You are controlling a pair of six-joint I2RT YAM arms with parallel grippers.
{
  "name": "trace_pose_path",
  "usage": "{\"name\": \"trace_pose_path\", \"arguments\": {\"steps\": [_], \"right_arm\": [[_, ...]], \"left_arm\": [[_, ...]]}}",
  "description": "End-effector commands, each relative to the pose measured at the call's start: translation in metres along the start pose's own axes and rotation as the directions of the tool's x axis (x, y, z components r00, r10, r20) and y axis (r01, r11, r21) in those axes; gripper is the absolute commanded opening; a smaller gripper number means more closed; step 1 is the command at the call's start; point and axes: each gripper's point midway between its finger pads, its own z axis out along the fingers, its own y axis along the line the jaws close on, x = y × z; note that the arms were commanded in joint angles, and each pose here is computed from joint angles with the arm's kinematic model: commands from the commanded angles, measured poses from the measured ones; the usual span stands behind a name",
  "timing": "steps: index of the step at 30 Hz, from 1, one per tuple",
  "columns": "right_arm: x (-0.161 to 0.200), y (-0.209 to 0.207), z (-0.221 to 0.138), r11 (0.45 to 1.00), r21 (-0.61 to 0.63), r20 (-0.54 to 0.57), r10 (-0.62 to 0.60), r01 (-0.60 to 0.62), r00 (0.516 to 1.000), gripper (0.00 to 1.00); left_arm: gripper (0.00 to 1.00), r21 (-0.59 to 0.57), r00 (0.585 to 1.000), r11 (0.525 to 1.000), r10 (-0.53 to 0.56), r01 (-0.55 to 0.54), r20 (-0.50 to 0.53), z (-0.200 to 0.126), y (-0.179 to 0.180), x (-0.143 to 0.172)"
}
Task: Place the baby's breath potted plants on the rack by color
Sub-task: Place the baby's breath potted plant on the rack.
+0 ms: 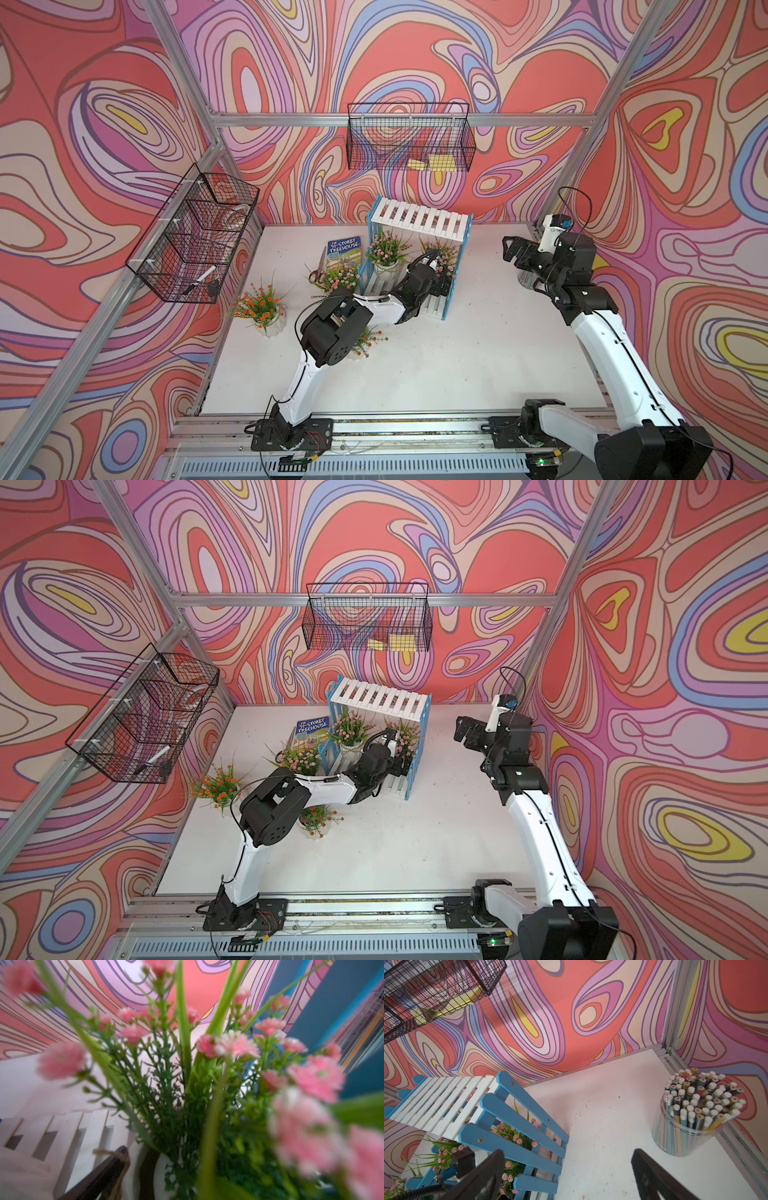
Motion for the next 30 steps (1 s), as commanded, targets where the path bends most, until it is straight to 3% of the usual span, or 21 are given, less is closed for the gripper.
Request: {"name": "trace_pose_path", "arguments": {"steps": [1,11,14,20,26,30], "right_arm": [[-0.001,0.004,-0.005,1.0,-0.027,0.018,0.006,-0.005,1.0,0.98],[-0.005,0.011,-0.013,0.998,-0.058,0.026,0.012,-0.01,1.0,0.98],[-0.007,0.013,-0.014,0.998,-0.067,0.028,0.014,-0.012,1.0,0.98],[-0.001,0.02,-0.008,0.992,-0.12,0.001,0.032,-0.032,0.999,0.98],[0.006,0.033,0.0,0.979,-0.201,-0.037,0.031,-0.038,0.999,0.98],[0.012,0.04,0.006,0.969,-0.245,-0.067,0.021,-0.037,0.998,0.98]], "left_arm": [[1.0,0.043,0.998,0.997,-0.062,0.062,-0.004,-0.021,-0.011,-0.013],[1.0,0.203,0.999,0.979,-0.014,0.006,0.042,-0.081,-0.037,-0.033],[1.0,0.256,0.999,0.967,0.013,-0.022,0.036,-0.116,-0.045,-0.033],[0.99,0.291,0.999,0.956,0.048,-0.04,-0.021,-0.221,-0.043,-0.05],[0.99,0.018,0.996,1.0,0.002,0.0,-0.088,-0.325,0.039,-0.061],[1.0,-0.244,0.989,0.968,-0.094,0.065,-0.111,-0.381,0.108,-0.05]]}}
